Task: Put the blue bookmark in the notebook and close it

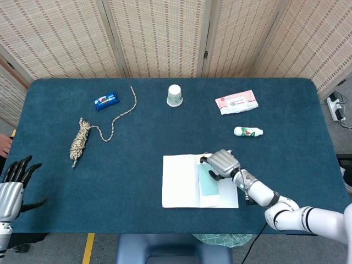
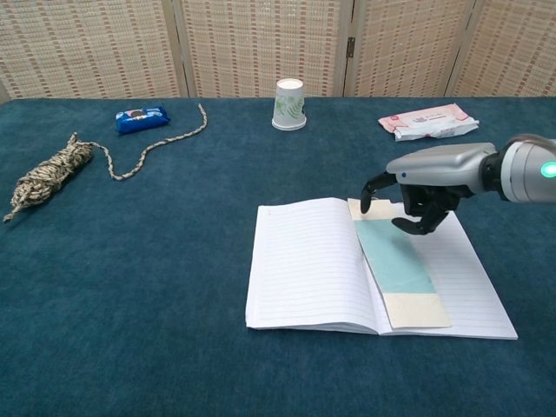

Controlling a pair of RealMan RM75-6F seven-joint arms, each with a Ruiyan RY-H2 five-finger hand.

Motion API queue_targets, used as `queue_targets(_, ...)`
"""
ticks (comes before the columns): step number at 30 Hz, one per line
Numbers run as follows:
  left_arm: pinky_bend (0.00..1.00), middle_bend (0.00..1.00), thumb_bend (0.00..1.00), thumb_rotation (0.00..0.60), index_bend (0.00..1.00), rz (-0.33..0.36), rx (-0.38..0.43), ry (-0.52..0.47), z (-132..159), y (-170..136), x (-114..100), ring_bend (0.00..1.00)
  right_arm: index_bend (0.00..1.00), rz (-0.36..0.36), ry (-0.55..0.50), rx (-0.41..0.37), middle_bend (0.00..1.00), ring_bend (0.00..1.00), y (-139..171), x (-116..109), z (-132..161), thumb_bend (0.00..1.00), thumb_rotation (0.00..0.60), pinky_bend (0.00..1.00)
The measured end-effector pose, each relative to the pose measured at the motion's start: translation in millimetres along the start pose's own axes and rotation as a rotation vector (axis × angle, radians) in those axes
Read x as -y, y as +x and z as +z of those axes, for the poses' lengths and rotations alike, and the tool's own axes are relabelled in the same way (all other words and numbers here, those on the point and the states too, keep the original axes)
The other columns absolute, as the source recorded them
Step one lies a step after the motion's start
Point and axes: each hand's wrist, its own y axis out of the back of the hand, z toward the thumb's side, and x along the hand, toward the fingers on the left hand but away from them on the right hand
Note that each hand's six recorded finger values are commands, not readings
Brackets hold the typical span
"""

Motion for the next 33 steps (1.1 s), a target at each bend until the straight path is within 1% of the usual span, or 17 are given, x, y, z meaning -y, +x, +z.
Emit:
queue_targets(13,0.0,0.06,0.17,0.6,0.21,0.001,-0.001,-0.001,-1,0,-1,0.0,0.25,0.009,-0.007,0.004,1.0,1.0,-8,6,-1,0.59,0.535,1.0)
queue_targets(23,0.0,0.06,0.17,0.6,0.21,-0.001,0.001,0.004,1,0,0,0.0,0.26,0.003,0.016,0.023,1.0,1.0,1,7,-9,0.59,0.535,1.0)
queue_targets(33,0.0,0.06,0.17,0.6,0.21,0.001,0.003,0.006,1,-1,0,0.0,0.29,0.032,0.031,0.053,1.0,1.0,9,15,-17,0.59,0.535,1.0)
